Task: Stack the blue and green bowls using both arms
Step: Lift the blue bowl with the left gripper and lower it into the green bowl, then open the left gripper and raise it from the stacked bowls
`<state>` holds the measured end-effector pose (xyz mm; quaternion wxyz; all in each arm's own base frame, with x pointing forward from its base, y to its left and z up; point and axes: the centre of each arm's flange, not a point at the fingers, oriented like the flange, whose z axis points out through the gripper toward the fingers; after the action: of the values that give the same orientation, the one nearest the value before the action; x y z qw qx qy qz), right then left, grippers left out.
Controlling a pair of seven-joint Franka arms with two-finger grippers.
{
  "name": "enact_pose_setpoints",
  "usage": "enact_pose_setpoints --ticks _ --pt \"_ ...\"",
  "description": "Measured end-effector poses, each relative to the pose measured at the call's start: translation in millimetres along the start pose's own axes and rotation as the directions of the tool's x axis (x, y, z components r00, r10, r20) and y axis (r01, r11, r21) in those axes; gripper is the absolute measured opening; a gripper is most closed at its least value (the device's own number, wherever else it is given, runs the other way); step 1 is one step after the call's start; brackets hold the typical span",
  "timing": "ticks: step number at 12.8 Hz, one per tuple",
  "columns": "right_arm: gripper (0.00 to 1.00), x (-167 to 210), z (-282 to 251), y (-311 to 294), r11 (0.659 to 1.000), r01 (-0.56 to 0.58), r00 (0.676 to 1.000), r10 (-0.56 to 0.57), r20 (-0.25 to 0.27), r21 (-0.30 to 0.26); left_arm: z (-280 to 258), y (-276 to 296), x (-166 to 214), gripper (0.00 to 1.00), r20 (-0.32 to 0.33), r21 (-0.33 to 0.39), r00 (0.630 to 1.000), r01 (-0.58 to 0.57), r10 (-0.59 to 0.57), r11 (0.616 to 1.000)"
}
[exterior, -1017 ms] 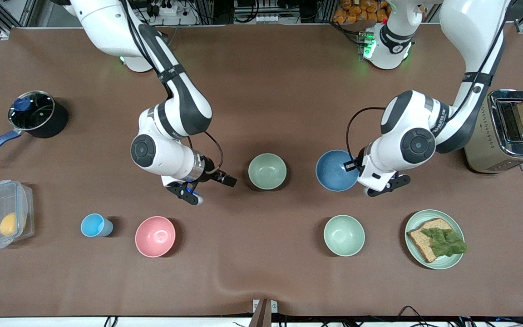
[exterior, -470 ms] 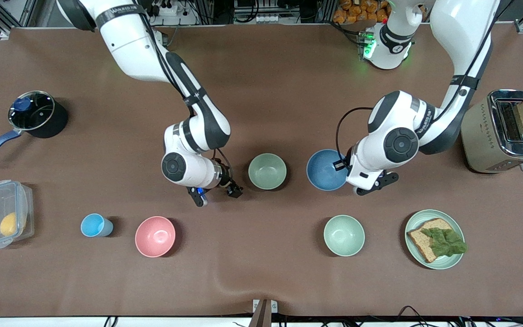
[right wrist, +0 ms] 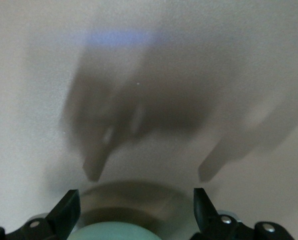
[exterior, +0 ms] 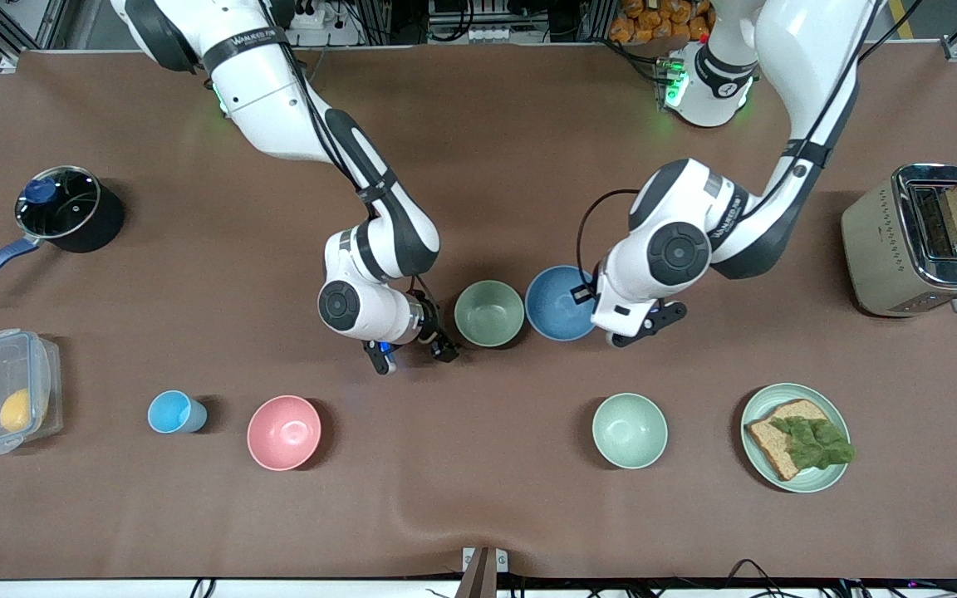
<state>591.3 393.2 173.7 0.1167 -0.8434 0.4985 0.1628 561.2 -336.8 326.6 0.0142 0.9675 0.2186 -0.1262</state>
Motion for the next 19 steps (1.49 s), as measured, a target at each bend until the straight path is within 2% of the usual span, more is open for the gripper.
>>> enact_pose_setpoints --ticks 3,7,19 --pt "1.0 2 -3 -2 1.0 -0.023 1.0 0.023 -0.001 0.007 11 26 -17 0.05 -0.015 -0.045 1.0 0.016 -0.017 0.999" --pt "1.0 6 -6 -3 0.998 -0.062 0.998 0.062 -0.003 0.017 24 49 -35 0.05 -0.001 -0.105 1.0 0.01 -0.01 0.994" --pt "1.0 4 -8 -7 0.995 -0.087 0.996 0.088 -0.012 0.055 79 79 -52 0.05 0.005 -0.158 1.0 -0.021 0.022 0.987"
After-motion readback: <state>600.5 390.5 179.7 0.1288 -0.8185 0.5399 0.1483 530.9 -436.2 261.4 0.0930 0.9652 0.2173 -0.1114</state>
